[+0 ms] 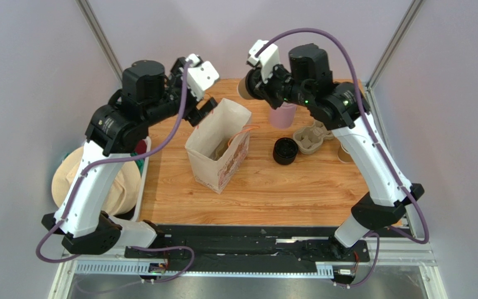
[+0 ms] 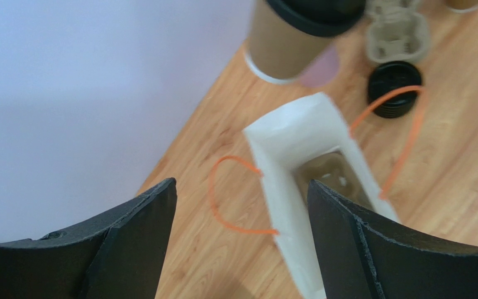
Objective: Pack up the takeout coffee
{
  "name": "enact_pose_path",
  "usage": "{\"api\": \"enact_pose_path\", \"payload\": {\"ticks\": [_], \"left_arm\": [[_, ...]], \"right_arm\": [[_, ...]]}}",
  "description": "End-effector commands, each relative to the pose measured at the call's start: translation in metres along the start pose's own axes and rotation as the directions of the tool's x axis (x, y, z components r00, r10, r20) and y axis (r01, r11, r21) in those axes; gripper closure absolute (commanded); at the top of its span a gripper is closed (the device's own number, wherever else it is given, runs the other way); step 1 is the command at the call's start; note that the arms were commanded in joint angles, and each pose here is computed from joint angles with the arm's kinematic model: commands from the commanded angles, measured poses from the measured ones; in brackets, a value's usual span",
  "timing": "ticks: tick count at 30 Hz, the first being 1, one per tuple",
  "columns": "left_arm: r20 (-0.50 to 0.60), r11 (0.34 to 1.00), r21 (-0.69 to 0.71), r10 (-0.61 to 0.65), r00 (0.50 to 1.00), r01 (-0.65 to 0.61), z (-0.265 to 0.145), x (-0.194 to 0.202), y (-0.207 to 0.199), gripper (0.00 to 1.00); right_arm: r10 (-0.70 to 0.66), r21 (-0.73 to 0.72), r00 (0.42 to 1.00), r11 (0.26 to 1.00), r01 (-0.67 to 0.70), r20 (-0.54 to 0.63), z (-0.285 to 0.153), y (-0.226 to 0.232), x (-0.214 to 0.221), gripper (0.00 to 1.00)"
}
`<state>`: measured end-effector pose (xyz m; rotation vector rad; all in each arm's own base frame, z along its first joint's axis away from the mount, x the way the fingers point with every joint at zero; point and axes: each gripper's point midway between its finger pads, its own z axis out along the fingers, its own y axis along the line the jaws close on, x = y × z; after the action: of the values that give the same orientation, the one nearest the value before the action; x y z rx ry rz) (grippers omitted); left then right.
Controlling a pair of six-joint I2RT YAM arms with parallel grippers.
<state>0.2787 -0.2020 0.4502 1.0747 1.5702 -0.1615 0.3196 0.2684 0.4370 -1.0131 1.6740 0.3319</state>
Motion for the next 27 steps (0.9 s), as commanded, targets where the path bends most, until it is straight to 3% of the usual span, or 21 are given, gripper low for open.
{"api": "enact_pose_path", "payload": {"ticks": [1, 8, 14, 16, 24, 27], "left_arm": [[0.002, 0.983, -0.172, -0.068, 0.998, 0.068, -0.019, 0.011, 0.046, 0.14], [-0.076, 0.987, -0.122, -0.117, 0.99, 0.107, 0.011, 0.059, 0.043, 0.12], [-0.086, 0.982, -0.107, -0.166, 0.982, 0.156, 0.03, 0.079, 0.05, 0.18], [-0.096, 0.98, -0.094, -0.183, 0.978, 0.174, 0.04, 0.086, 0.052, 0.26], [-0.099, 0.979, -0.031, -0.204, 0.974, 0.202, 0.059, 0.096, 0.044, 0.41], [-0.119, 0.978, -0.019, -0.206, 0.971, 0.206, 0.066, 0.102, 0.042, 0.54]], "right_arm": [[-0.01, -0.08, 1.0, 0.997, 0.011, 0.013, 0.012, 0.03, -0.01, 1.0], [-0.038, -0.158, 0.998, 0.987, 0.031, -0.045, 0.038, 0.062, 0.0, 1.0], [-0.053, -0.208, 0.991, 0.978, 0.026, -0.124, 0.057, 0.081, 0.022, 1.0], [-0.062, -0.228, 0.985, 0.973, 0.025, -0.158, 0.069, 0.089, 0.031, 1.0], [-0.065, -0.256, 0.978, 0.967, 0.013, -0.196, 0.094, 0.097, 0.042, 1.0], [-0.069, -0.269, 0.977, 0.963, 0.013, -0.202, 0.102, 0.1, 0.044, 1.0]]}}
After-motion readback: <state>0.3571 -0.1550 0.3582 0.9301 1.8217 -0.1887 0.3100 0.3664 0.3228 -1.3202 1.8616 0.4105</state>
